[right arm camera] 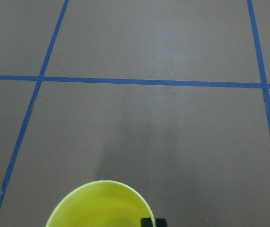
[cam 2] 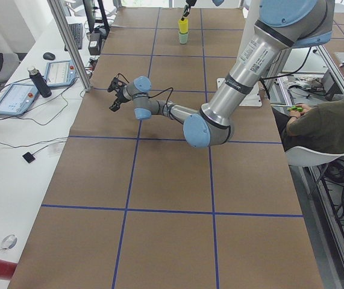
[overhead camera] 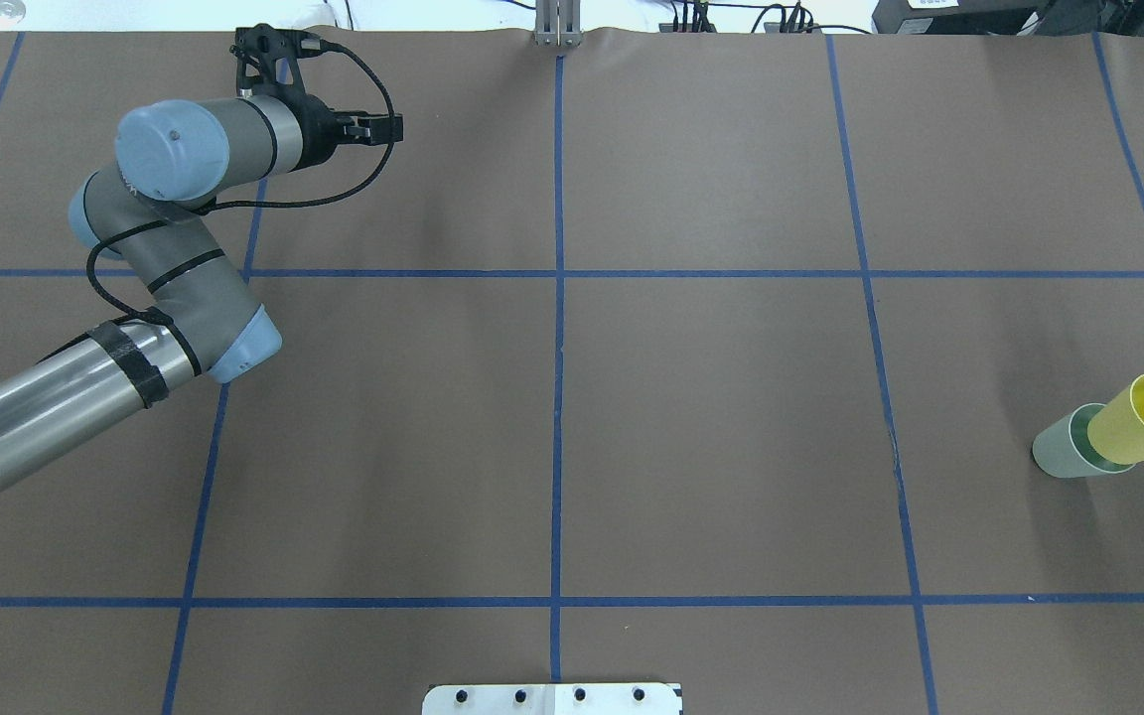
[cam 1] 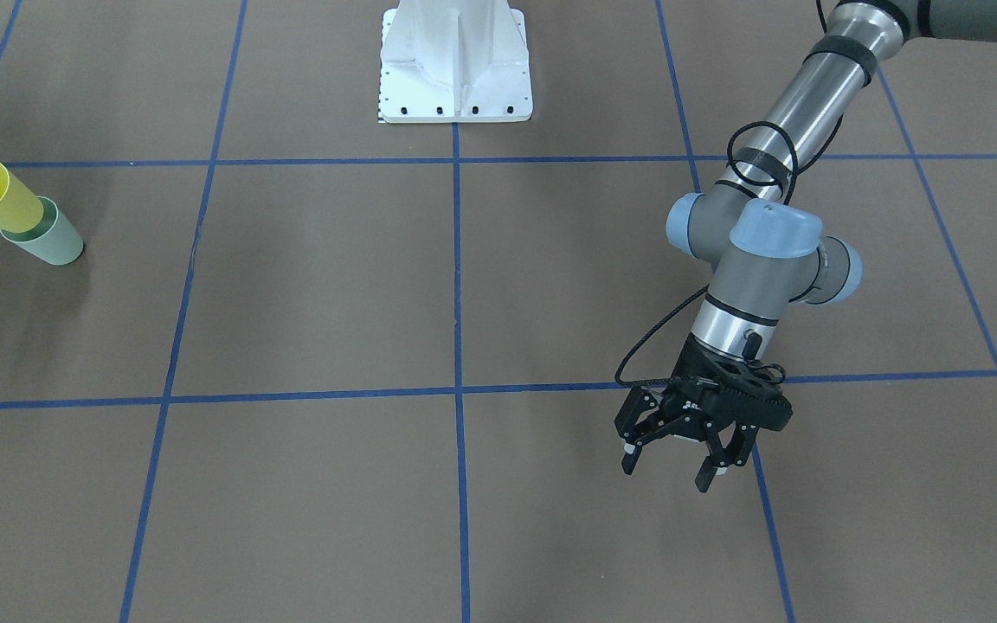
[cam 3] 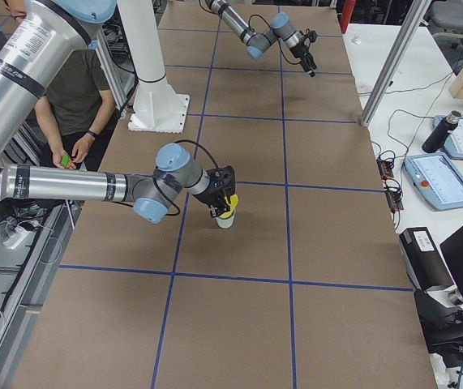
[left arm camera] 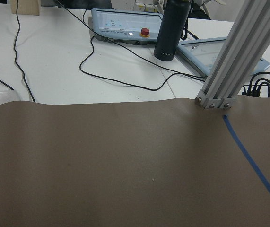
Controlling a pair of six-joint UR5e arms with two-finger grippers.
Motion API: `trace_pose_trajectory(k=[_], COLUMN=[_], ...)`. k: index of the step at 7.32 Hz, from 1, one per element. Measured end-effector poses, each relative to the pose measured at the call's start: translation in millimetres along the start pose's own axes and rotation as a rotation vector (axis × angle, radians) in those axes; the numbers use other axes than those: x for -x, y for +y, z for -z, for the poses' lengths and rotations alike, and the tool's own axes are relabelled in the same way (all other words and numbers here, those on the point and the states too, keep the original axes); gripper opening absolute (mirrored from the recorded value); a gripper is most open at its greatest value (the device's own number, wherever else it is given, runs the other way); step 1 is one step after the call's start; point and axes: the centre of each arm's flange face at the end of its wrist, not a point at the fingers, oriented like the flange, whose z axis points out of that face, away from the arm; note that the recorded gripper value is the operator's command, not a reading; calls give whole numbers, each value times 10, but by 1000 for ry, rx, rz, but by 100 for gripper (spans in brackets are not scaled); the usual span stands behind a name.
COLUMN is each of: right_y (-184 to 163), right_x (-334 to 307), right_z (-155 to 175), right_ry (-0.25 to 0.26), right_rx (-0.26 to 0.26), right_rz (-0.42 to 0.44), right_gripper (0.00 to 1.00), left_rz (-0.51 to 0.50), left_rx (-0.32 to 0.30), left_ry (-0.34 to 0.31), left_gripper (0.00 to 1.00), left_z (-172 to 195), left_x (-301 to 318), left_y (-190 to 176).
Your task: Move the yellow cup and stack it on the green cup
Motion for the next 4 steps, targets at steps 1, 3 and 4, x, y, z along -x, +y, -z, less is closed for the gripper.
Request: trace_pose_trajectory(k=[1, 3, 4], right_y=[-4, 6, 12], right_x=[7, 3, 1], right_z=[-12, -39, -48], right_ry=[-4, -4, -4], right_rx=[2, 8, 11], right_rz=[1, 2, 2], right_gripper=[0, 0, 0], left_rz=[0, 0, 0], left_rx=[0, 0, 0], left_ry=[0, 1, 0], left_gripper=[99, 99, 99], left_z=[1, 1, 0], left_x=[0, -1, 0], left_y=[0, 0, 1])
